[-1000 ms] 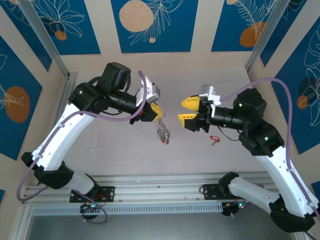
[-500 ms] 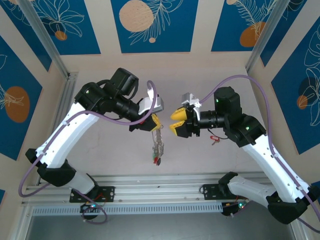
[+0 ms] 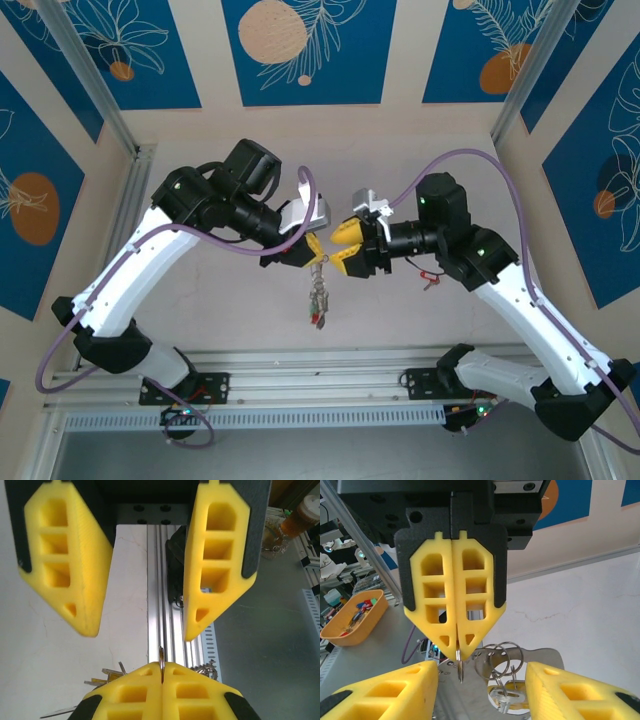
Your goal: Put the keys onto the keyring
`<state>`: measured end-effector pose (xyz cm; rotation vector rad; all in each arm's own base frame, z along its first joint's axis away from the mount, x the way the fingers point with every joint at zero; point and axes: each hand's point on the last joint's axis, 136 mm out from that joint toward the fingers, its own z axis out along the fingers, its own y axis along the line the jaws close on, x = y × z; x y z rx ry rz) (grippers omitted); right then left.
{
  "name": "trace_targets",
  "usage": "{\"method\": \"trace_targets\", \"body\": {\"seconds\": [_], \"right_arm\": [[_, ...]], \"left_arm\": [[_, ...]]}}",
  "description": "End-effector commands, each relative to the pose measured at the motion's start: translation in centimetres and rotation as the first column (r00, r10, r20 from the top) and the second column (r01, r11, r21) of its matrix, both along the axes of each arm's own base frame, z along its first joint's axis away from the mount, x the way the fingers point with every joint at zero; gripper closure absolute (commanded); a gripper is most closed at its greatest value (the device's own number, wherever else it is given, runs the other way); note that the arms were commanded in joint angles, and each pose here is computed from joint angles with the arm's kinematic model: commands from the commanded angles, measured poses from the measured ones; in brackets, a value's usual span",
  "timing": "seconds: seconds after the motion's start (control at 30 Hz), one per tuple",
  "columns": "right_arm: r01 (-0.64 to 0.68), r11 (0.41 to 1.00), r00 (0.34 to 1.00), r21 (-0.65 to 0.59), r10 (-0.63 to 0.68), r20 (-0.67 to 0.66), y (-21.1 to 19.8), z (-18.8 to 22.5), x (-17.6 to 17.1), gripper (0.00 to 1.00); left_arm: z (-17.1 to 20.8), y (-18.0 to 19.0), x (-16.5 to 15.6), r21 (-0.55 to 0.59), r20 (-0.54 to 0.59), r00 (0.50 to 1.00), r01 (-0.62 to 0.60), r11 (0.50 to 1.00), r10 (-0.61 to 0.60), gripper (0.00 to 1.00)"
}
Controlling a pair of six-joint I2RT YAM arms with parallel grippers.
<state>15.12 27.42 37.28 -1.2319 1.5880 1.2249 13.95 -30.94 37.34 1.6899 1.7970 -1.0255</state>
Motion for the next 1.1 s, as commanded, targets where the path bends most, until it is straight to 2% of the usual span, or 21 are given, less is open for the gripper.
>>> {"method": "trace_targets", "body": {"seconds": [0.0, 0.17, 0.3, 0.53, 0.73, 1.07], "right_arm": [[-0.020, 1.000, 1.000, -0.011, 0.020, -0.013, 0.3, -0.7, -0.3, 0.50], [-0.026, 1.000, 0.999, -0.018, 0.025, -0.019, 0.5, -1.1, -0.3, 0.53], [-0.037, 0.999, 0.999, -0.025, 0.036, -0.028, 0.8, -1.4, -0.1, 0.63], [-0.056, 0.997, 0.997, -0.044, 0.054, -0.048, 1.0, -2.2, -0.2, 0.63], [-0.063, 0.997, 0.997, -0.048, 0.061, -0.054, 1.0, -2.4, -0.4, 0.72], [-0.110, 0.993, 0.992, -0.050, 0.106, -0.063, 1.1, -2.7, -1.2, 0.63]], "left_arm": [[1.4, -0.4, -0.6, -0.045, 0.025, 0.999, 0.037, 0.998, -0.036, 1.00], [1.3, -0.4, -0.6, -0.041, 0.022, 0.999, 0.039, 0.998, -0.038, 1.00], [1.2, -0.4, -0.6, -0.042, 0.026, 0.999, 0.036, 0.998, -0.035, 1.00], [1.0, -0.4, -0.5, -0.037, 0.025, 0.999, 0.034, 0.999, -0.033, 1.00], [1.0, -0.4, -0.5, -0.041, 0.028, 0.999, 0.035, 0.999, -0.034, 1.00], [0.6, -0.4, -0.2, -0.029, 0.041, 0.999, 0.025, 0.999, -0.023, 1.00]]}}
